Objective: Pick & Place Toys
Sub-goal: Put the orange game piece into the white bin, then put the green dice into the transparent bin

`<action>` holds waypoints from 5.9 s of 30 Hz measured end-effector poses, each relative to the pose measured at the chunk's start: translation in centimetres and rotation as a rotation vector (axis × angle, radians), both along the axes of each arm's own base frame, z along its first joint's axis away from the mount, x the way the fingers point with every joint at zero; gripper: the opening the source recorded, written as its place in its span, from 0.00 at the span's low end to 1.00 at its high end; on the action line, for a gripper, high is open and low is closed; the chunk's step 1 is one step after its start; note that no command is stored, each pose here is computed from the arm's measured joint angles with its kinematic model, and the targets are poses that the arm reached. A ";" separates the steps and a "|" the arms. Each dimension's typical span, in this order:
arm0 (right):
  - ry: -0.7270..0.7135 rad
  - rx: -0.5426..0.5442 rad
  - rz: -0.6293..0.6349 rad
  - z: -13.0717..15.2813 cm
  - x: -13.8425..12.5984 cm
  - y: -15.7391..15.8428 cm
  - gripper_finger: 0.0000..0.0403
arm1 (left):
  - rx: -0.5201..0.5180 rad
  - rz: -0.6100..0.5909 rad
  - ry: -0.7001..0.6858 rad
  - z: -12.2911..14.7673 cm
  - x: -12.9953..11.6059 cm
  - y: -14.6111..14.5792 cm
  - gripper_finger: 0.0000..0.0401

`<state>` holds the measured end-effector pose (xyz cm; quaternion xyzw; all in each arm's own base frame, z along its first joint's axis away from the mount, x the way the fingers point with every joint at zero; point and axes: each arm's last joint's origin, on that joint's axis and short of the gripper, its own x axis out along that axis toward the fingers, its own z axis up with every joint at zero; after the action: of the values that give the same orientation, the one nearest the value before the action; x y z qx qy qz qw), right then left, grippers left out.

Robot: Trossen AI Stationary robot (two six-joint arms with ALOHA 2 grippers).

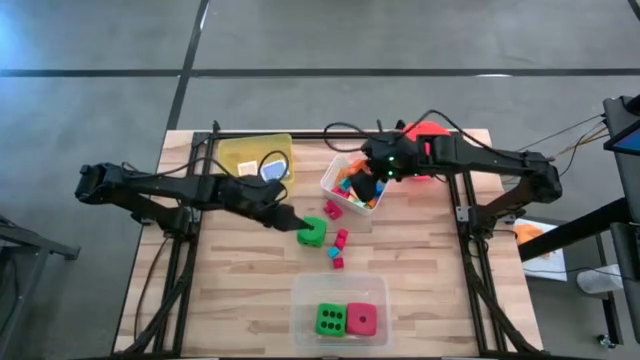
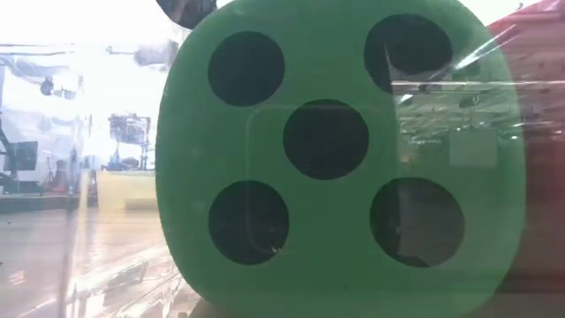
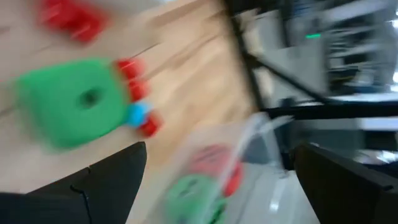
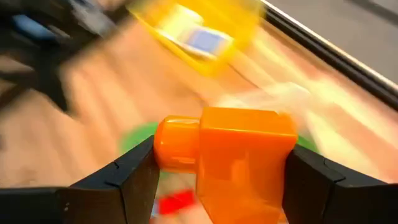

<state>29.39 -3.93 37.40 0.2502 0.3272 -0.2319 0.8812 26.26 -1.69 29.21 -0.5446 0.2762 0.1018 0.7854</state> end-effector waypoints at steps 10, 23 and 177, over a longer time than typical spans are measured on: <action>0.313 -0.033 -0.025 -9.2 0.5 -3.5 0.63 | -0.021 0.068 0.234 -1.7 -1.4 -0.6 0.98; 0.308 -0.020 0.040 -14.9 2.0 -4.0 0.63 | -0.025 0.094 0.234 -1.7 -1.4 -0.5 0.98; -0.066 0.074 0.000 -3.2 -3.7 4.7 0.92 | 0.243 -0.199 -0.180 3.6 0.2 -5.2 0.17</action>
<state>25.71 0.74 34.24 0.2900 0.3061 -0.2113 0.8818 26.45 -6.87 32.77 -0.4226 0.2429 0.0072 0.8731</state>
